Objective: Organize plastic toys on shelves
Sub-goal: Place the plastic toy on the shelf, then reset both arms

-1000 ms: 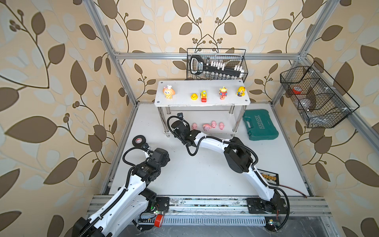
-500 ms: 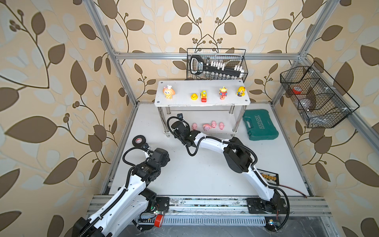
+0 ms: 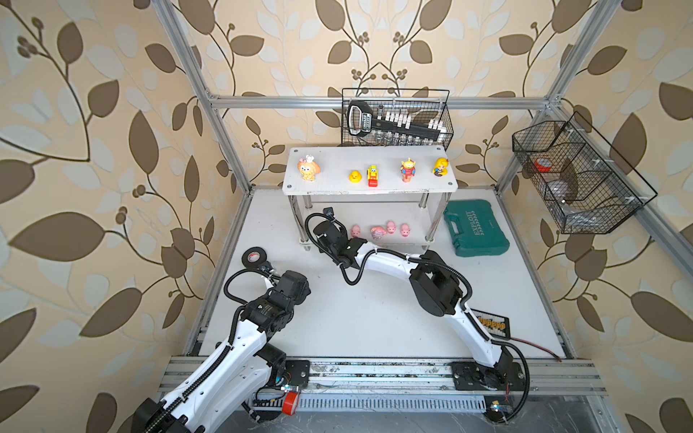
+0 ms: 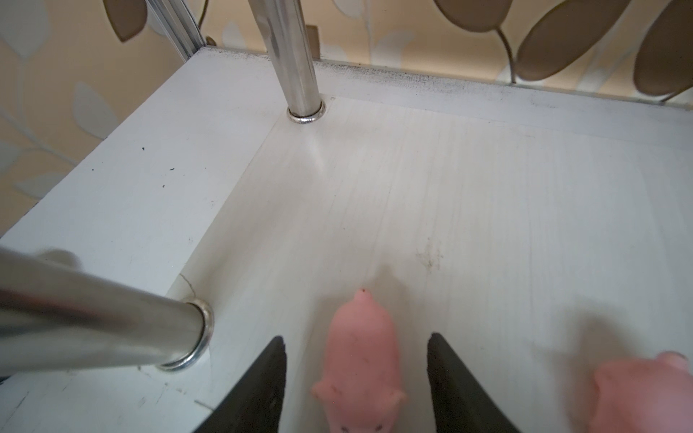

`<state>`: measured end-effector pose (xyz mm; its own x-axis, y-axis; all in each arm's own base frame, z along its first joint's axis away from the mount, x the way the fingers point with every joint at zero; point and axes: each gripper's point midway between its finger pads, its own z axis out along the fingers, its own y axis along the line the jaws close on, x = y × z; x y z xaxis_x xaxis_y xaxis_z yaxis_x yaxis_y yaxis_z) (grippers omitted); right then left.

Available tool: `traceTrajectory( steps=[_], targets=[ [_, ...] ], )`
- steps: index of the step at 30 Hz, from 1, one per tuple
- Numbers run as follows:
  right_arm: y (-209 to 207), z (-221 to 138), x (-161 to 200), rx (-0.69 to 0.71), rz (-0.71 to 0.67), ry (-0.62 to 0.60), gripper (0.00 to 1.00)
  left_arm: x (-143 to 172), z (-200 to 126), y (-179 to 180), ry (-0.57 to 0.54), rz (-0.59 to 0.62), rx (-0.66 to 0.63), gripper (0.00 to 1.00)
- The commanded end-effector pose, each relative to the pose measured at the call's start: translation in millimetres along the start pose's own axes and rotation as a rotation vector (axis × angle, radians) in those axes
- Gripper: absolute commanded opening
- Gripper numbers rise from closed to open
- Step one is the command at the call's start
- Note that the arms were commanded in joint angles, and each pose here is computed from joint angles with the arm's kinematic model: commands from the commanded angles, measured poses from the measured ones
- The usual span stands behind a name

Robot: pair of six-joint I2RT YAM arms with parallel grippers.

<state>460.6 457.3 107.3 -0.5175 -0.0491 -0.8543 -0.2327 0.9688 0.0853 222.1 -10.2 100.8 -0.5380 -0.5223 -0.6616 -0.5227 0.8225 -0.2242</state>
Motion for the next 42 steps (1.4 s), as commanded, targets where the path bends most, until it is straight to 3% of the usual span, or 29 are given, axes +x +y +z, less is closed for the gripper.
traceTrajectory(
  steps=[1,7,12,17,25,29,34,38,42],
  targets=[
    [4.5,-31.8,-37.0,-0.036,0.014,-0.062,0.63,-2.7,-1.0,3.9,-0.013,0.003,-0.014,0.99],
    [9.4,-65.4,-44.0,-0.124,-0.023,-0.084,0.72,-2.9,-1.2,3.3,-0.013,0.002,-0.010,0.99],
    [3.0,-99.4,-18.9,-0.164,-0.071,-0.082,0.78,-0.6,1.5,-0.2,-0.004,0.013,0.001,0.99],
    [-25.3,-160.4,14.7,-0.133,-0.116,-0.097,0.83,1.5,4.0,-5.2,0.014,0.030,0.009,0.99],
    [-166.9,-245.6,59.6,0.117,-0.043,-0.100,0.92,2.2,6.0,-11.2,0.030,0.048,0.019,0.99],
    [-239.4,-262.1,62.2,0.253,0.000,-0.099,0.97,1.8,6.0,-13.2,0.030,0.052,0.027,0.99],
    [-335.2,-283.6,47.2,0.520,0.141,-0.231,0.98,2.0,6.1,-13.2,0.030,0.052,0.027,0.99],
    [-376.2,-294.2,36.4,0.602,0.206,-0.348,0.98,2.4,6.1,-13.2,0.032,0.052,0.027,0.99],
    [-413.8,-280.2,40.4,0.631,0.278,-0.358,0.98,2.4,5.8,-12.9,0.032,0.052,0.028,0.99]
  ],
)
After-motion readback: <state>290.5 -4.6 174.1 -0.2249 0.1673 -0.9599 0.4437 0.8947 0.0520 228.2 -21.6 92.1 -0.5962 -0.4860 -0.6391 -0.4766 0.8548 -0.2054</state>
